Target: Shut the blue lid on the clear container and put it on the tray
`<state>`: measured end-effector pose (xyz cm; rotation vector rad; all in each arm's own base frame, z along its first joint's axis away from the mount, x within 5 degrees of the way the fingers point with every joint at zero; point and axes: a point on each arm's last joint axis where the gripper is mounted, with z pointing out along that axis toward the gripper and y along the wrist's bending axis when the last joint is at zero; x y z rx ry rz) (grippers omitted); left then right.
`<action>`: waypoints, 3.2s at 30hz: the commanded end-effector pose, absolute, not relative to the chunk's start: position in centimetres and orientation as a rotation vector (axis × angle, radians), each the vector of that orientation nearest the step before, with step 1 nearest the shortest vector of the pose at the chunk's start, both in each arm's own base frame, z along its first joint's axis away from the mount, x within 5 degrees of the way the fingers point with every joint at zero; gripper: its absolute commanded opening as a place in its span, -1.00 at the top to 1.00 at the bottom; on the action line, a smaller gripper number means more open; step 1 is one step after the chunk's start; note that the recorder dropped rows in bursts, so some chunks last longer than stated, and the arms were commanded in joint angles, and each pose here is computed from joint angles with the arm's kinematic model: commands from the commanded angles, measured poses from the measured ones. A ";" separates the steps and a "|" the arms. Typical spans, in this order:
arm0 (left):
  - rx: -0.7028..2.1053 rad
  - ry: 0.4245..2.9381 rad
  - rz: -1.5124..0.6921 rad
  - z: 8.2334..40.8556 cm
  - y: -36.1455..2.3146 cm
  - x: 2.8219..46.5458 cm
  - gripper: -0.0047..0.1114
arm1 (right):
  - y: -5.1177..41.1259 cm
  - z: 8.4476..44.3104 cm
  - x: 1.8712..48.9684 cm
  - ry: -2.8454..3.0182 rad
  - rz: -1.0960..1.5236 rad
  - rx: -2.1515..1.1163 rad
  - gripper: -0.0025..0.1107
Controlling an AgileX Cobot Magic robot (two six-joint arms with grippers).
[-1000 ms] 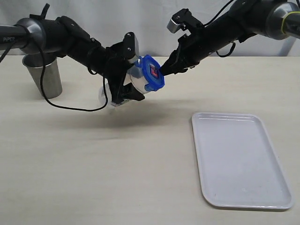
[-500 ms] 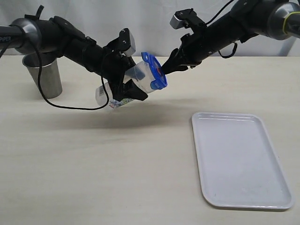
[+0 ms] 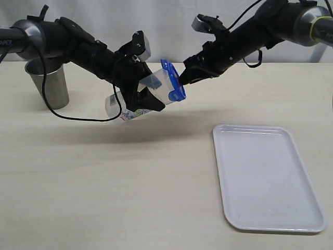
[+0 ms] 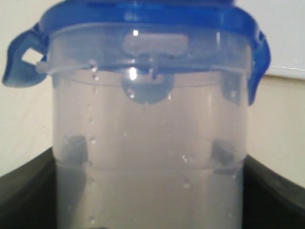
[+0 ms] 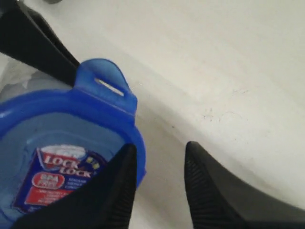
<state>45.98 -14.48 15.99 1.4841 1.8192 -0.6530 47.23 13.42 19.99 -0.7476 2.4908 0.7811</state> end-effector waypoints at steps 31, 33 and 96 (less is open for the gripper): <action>1.441 1.873 -0.602 16.1 -14.8 46.4 0.92 | 17.5 19.2 46.6 2.726 0.982 -0.612 0.16; 1.429 1.874 -0.609 16.1 -14.8 46.4 0.92 | 17.4 19.2 46.6 2.733 0.960 -0.621 0.23; 2.145 1.385 0.051 15.4 -12.7 46.9 0.92 | 15.8 26.0 45.9 2.156 0.319 -1.572 0.02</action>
